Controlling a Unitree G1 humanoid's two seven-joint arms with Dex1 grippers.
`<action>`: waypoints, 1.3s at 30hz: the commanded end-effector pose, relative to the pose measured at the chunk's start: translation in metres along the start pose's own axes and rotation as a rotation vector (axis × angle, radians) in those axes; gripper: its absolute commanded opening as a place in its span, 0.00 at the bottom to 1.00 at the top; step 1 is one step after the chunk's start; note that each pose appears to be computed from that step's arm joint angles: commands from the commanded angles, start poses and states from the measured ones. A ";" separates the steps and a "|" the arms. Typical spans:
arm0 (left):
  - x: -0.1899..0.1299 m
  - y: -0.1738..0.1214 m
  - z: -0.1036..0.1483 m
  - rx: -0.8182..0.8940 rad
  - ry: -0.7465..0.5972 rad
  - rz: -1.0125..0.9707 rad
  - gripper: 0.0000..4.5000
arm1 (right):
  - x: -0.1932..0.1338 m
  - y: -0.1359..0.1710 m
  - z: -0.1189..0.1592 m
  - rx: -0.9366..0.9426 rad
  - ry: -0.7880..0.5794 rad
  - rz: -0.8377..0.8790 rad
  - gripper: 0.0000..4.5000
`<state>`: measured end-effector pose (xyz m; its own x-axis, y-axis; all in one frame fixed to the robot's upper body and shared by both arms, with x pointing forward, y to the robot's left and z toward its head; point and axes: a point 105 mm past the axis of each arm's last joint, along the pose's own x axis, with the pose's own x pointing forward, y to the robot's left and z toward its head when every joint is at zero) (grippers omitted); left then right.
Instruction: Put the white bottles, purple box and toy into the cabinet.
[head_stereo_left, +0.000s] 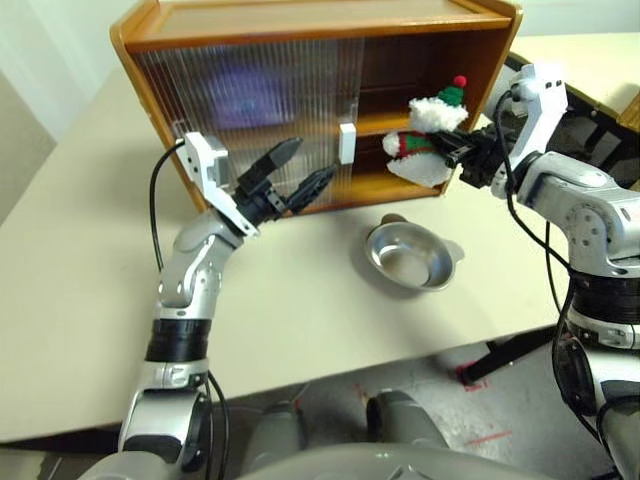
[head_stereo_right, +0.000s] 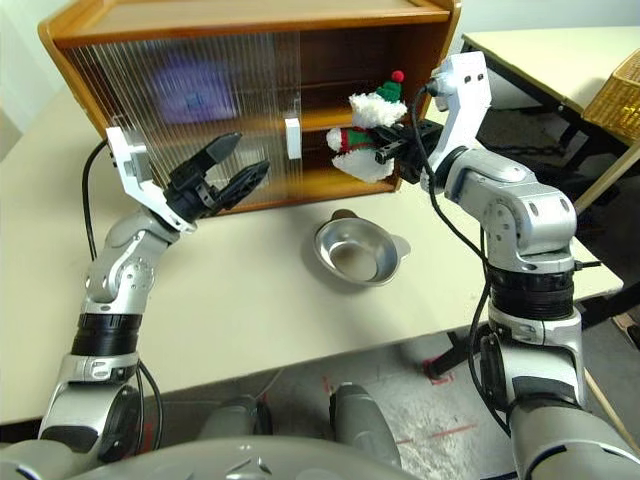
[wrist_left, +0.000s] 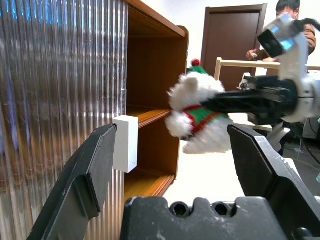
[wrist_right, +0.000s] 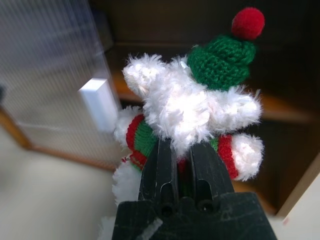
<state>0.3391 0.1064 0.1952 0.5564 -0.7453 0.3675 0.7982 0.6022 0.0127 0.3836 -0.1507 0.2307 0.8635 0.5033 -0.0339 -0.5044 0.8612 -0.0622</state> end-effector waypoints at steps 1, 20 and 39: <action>-0.005 0.000 -0.002 0.014 0.010 0.024 1.00 | 0.013 -0.012 0.013 -0.081 -0.052 -0.032 0.03; -0.016 0.001 0.008 0.046 0.004 0.086 1.00 | 0.074 -0.032 0.024 -0.176 -0.140 -0.113 0.03; -0.034 0.000 0.017 0.080 0.015 0.169 1.00 | 0.093 -0.039 0.002 -0.261 -0.074 -0.200 0.10</action>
<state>0.3179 0.1367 0.1985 0.6837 -0.6326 0.3639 0.6715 0.7405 0.0257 0.4825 -0.1391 0.2401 0.9339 0.3409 0.1081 -0.2965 0.9071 -0.2986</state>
